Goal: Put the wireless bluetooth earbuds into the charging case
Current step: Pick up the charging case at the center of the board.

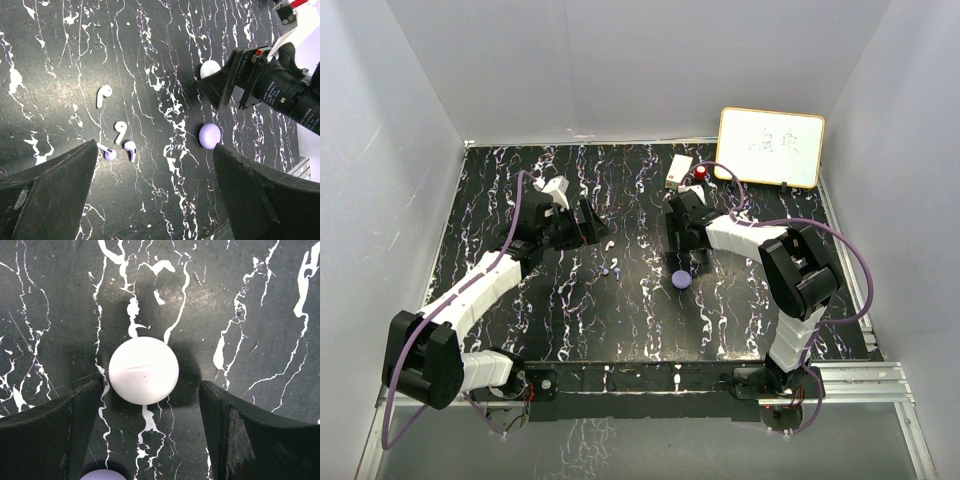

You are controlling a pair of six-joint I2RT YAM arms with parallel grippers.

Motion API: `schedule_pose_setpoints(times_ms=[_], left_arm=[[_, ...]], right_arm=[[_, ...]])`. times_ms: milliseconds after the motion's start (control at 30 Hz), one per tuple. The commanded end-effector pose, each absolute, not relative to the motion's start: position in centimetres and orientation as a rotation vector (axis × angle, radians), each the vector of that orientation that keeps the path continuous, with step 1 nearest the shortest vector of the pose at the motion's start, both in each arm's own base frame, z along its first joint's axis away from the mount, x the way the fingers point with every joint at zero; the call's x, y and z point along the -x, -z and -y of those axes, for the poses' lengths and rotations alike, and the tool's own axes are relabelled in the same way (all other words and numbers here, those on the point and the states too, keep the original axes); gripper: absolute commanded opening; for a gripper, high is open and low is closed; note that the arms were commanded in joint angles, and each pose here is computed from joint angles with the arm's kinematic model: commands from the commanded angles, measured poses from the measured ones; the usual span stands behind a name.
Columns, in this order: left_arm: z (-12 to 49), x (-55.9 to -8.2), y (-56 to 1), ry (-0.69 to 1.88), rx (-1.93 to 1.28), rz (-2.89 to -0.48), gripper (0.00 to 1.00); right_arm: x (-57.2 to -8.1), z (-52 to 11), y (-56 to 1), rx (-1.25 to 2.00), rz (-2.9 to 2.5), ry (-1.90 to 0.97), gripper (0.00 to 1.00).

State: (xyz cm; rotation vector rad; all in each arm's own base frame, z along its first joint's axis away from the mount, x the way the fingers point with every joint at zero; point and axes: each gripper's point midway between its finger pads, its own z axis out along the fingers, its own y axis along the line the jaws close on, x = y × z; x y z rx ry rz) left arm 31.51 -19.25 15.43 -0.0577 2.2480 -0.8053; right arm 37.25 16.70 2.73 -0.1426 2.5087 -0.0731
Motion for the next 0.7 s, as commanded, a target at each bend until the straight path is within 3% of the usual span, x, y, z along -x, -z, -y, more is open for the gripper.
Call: schedule_pose_setpoints(times_ms=[0, 667], left_arm=[[19.3, -31.6, -16.4, 0.791, 0.035, -2.22, 0.99], [19.0, -31.2, -15.9, 0.775, 0.037, -2.233, 0.99]], right_arm=[[-37.9, -17.8, -3.9, 0.118, -2.468, -0.008, 0.74], [-39.1, -17.2, -2.3, 0.132, -2.491, -0.06, 0.47]])
